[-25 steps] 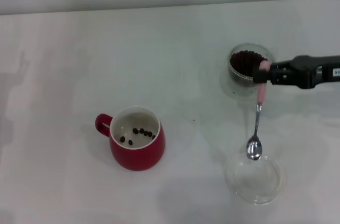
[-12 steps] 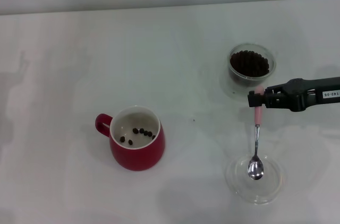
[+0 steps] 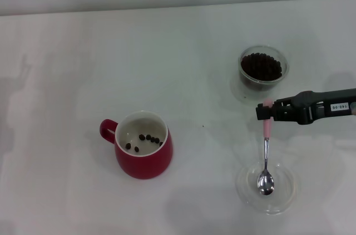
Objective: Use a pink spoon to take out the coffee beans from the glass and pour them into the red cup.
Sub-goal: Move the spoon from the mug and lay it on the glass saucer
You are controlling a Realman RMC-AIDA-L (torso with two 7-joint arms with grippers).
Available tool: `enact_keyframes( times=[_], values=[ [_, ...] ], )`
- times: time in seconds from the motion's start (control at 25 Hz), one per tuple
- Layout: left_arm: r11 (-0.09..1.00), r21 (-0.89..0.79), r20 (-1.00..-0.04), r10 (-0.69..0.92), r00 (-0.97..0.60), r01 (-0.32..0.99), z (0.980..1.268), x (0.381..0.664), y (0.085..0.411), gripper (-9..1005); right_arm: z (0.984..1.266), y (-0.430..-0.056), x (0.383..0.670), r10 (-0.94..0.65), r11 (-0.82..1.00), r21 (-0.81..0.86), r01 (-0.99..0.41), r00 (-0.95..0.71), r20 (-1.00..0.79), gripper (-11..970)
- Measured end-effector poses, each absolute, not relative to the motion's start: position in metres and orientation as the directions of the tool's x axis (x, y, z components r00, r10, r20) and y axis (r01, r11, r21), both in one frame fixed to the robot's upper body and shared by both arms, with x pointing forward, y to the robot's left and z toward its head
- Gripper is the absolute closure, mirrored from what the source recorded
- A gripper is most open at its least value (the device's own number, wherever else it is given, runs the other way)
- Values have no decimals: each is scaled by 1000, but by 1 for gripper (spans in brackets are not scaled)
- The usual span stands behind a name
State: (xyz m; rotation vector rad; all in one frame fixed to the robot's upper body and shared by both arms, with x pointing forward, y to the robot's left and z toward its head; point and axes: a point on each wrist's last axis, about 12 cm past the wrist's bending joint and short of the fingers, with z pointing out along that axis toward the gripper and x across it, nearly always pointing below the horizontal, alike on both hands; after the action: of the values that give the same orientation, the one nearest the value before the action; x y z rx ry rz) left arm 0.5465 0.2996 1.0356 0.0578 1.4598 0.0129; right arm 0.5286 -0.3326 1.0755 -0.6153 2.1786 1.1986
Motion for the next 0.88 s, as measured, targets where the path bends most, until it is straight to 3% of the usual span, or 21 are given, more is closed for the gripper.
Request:
enact_keyframes(
  times=[0.88],
  values=[
    [999, 33, -994, 30, 109, 30, 1035, 546, 297, 104, 1066, -333, 523, -66, 523, 685, -507, -826, -560, 810]
  ],
)
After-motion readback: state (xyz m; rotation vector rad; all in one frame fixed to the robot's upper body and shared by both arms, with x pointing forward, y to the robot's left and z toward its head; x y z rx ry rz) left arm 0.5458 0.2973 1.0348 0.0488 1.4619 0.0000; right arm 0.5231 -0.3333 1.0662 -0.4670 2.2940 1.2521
